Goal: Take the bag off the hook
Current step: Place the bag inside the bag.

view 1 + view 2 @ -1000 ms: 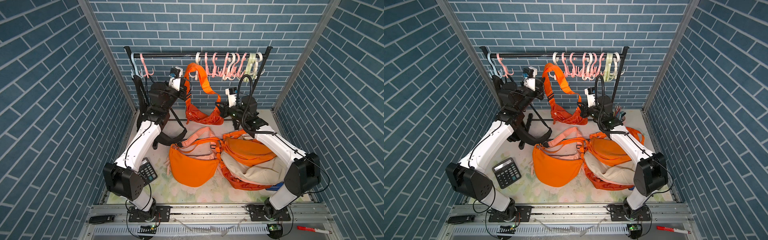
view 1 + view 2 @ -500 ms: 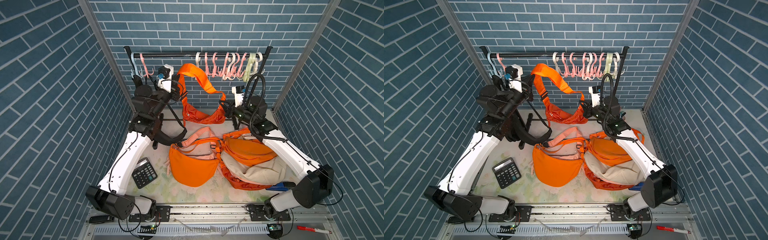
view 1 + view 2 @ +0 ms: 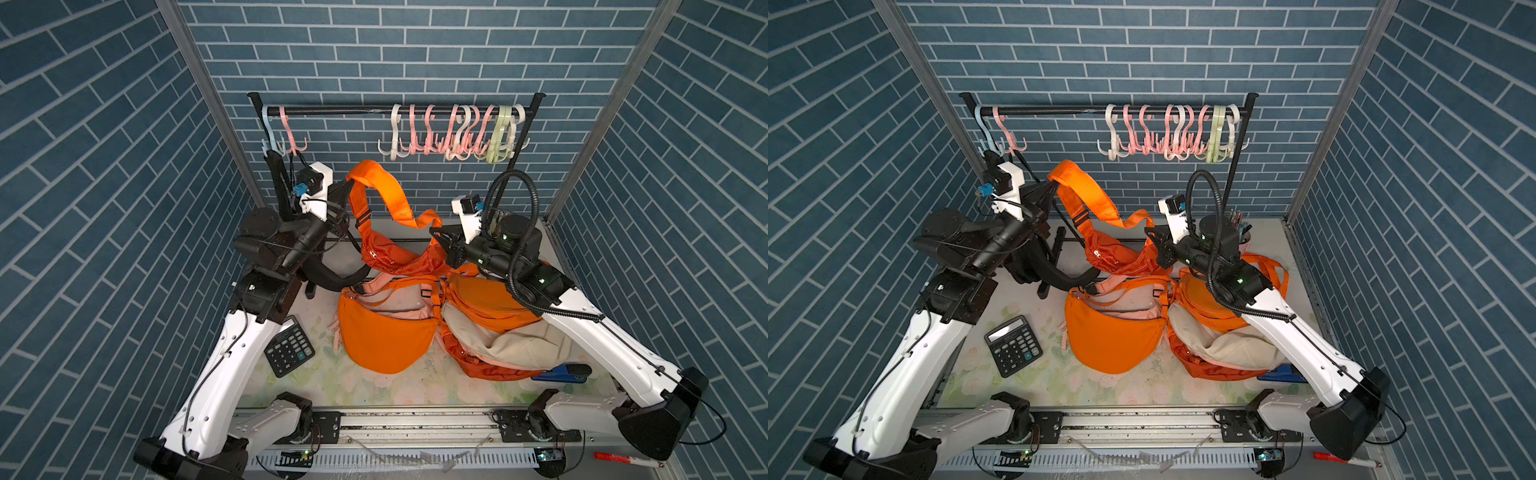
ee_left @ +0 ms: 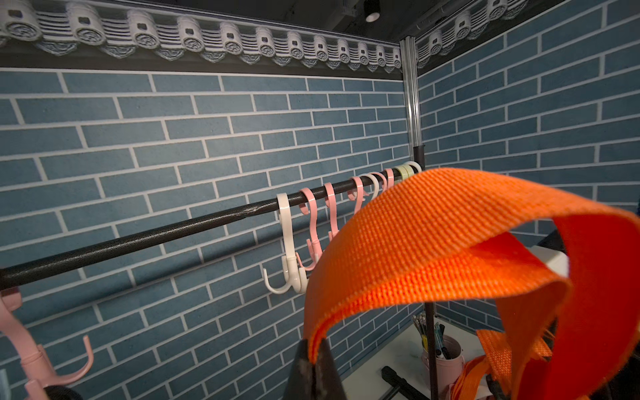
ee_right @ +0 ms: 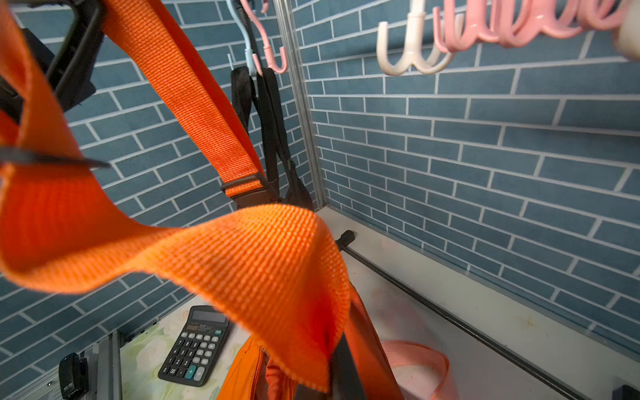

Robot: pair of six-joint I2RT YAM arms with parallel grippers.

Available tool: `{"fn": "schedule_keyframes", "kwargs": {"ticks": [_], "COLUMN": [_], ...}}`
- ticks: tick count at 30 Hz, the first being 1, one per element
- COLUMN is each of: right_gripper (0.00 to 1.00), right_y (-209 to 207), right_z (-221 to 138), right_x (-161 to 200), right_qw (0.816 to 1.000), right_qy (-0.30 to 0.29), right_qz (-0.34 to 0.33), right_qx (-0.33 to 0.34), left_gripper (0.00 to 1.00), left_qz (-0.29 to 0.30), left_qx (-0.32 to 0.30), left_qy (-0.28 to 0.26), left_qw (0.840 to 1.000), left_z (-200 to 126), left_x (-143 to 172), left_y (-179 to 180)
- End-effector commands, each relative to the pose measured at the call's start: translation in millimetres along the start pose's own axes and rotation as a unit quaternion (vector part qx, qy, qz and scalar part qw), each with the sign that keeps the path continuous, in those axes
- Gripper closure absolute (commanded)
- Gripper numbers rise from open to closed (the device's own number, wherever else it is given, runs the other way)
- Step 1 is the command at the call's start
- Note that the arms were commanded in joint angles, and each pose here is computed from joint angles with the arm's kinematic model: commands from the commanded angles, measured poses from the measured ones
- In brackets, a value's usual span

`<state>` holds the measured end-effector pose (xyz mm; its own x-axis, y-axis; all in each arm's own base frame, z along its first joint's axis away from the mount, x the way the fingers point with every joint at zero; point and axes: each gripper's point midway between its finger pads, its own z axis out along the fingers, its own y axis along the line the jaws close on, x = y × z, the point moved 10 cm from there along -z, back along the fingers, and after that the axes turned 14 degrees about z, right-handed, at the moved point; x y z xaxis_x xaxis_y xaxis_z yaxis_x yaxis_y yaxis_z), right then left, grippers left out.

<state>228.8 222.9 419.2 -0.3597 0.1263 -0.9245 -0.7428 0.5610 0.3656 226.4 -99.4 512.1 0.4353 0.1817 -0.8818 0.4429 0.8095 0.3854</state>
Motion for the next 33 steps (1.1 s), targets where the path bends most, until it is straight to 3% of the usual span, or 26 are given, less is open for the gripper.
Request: {"fn": "schedule_keyframes", "kwargs": {"ticks": [1, 33], "right_gripper": [1.00, 1.00], "right_y": [10, 107], "right_z": [-14, -55], "right_x": [5, 97], "right_qw": [0.999, 0.991], "right_qy": [0.000, 0.035], "right_qz": [-0.035, -0.123], "right_qx": [0.020, -0.023], "left_gripper": [1.00, 1.00], "left_qz": [-0.010, -0.028], "left_qx": [0.003, -0.031], "left_qy": [-0.020, 0.002], "left_qw": [1.000, 0.999], "left_z": [-20, -194], "left_x": [-12, -22], "left_y": [-5, -45]}}
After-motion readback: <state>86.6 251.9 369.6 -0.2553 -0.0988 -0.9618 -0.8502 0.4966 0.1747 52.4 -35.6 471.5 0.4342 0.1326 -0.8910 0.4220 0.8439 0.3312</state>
